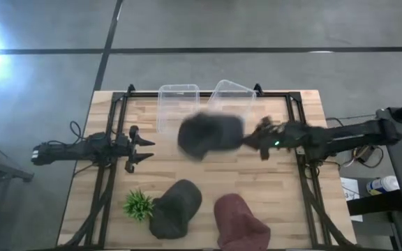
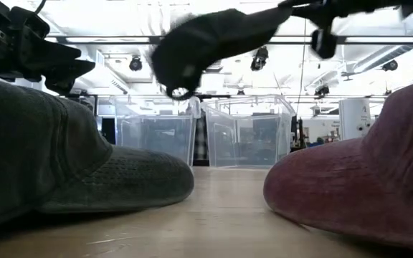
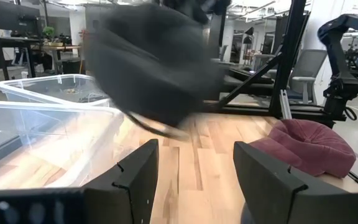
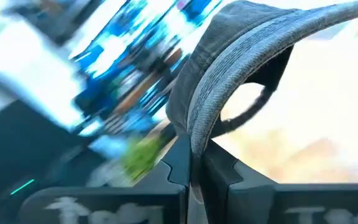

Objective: Pick & Place hat
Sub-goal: Put the top black cap into the right transparent bin

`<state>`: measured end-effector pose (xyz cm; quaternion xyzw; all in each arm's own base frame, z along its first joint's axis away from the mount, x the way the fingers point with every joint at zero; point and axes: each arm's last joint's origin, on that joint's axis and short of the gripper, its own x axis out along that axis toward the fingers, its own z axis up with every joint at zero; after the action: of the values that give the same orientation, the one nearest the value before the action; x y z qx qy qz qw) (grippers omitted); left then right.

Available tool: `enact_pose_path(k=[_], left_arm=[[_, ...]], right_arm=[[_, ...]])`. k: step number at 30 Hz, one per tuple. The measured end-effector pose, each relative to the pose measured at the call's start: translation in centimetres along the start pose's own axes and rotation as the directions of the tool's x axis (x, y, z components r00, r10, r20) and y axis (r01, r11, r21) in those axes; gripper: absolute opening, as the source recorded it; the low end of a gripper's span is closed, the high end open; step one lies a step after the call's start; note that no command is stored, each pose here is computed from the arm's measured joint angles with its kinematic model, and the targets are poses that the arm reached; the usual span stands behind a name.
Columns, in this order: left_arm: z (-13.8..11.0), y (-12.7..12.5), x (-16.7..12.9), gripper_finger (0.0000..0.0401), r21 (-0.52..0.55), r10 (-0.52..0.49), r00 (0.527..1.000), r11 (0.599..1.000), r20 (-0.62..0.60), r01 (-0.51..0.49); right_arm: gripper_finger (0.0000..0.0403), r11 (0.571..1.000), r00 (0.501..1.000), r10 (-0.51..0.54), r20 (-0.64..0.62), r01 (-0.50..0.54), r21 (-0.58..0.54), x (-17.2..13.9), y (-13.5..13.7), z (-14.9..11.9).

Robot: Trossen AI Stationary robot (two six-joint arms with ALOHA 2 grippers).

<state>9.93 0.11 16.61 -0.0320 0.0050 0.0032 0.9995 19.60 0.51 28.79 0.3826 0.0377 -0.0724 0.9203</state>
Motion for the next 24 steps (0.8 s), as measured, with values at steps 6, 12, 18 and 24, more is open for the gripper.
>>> enact_pose_path(k=[6, 12, 18, 24], left_arm=[[0.0, 0.0, 0.0, 0.0202, 0.000, 0.000, 1.000, 1.000, 0.000, 0.000], [0.0, 0.0, 0.0, 0.0202, 0.000, 0.000, 1.000, 1.000, 0.000, 0.000], [0.0, 0.0, 0.0, 0.0202, 0.000, 0.000, 1.000, 1.000, 0.000, 0.000], [0.0, 0.0, 0.0, 0.0202, 0.000, 0.000, 1.000, 1.000, 0.000, 0.000]], right_arm=[[0.0013, 0.912, 0.892, -0.390, 0.227, 0.408, -0.038, -3.9, 1.4, 3.9], [0.0013, 0.821, 0.811, -0.570, 0.131, 0.564, 0.084, -3.7, 1.5, 4.8], [0.0013, 0.774, 0.776, -0.630, 0.024, 0.625, 0.104, 0.2, 0.5, 5.9], [0.0013, 0.717, 0.714, -0.690, -0.115, 0.697, 0.024, 4.9, -2.3, 6.7]])
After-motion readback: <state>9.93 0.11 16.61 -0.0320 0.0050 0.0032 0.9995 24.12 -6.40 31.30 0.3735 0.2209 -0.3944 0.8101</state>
